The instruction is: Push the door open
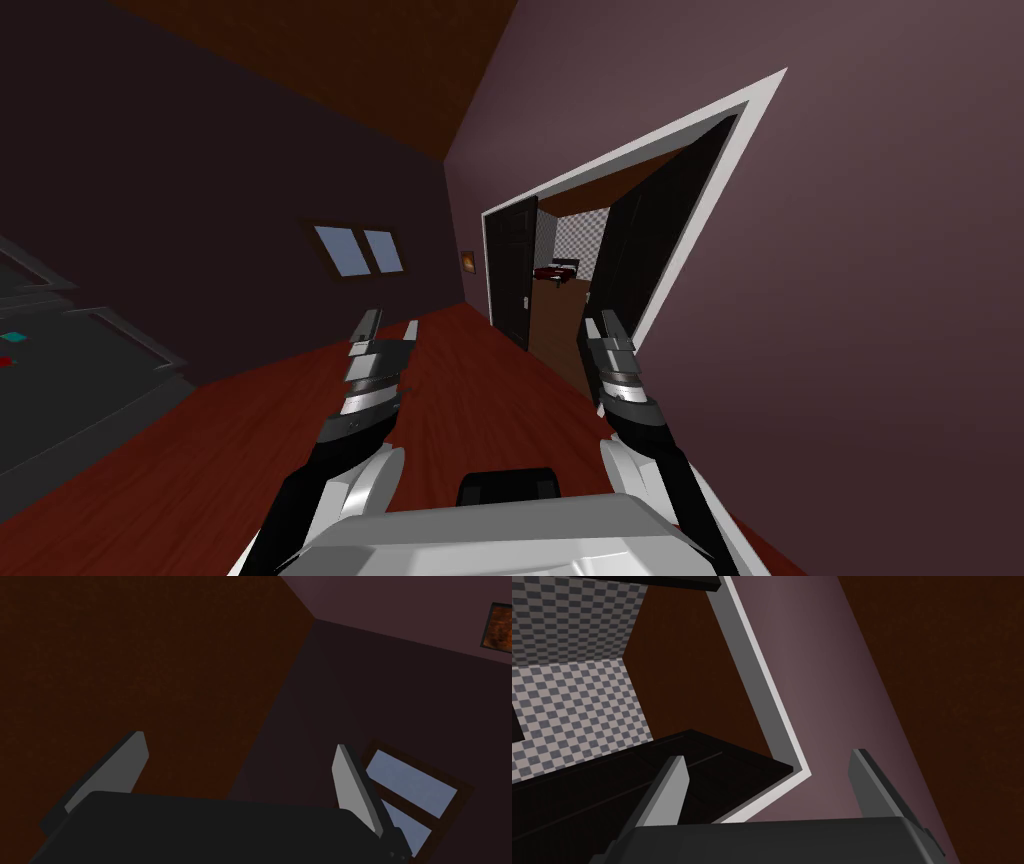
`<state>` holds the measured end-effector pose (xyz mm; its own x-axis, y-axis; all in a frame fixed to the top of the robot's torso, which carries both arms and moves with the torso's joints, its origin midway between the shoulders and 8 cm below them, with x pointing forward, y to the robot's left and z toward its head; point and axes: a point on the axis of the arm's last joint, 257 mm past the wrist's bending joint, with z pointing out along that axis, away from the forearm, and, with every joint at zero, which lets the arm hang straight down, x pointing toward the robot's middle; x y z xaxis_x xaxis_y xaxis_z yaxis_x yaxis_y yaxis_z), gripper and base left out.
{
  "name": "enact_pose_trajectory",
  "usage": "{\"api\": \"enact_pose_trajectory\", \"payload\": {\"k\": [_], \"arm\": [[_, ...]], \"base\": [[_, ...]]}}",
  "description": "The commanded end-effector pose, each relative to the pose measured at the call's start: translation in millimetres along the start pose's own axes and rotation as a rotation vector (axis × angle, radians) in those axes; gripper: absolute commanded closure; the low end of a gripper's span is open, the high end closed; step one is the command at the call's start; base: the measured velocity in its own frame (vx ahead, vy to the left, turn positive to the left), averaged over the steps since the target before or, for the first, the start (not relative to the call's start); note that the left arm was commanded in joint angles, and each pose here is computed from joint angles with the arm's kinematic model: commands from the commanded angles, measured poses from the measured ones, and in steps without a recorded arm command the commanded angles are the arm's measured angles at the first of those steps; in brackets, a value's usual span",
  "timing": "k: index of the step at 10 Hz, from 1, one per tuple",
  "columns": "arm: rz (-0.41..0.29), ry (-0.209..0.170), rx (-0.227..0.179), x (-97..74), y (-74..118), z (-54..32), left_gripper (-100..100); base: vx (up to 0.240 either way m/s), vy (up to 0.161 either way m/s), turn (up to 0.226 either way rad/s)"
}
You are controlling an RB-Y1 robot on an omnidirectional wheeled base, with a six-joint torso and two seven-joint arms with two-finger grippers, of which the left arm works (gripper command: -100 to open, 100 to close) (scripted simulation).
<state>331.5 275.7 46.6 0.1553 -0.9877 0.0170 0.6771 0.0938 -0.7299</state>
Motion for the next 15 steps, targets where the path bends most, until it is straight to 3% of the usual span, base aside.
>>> {"api": "enact_pose_trajectory", "payload": {"k": [1,15], "arm": [[-0.005,0.012,-0.012,3.8,9.5,-1.3,-100],[-0.055,0.111,-0.134,40.1,104.2,-20.2,-100]], "base": [[0.050,0.002,-0.053],[0.107,0.008,-0.051]]}}
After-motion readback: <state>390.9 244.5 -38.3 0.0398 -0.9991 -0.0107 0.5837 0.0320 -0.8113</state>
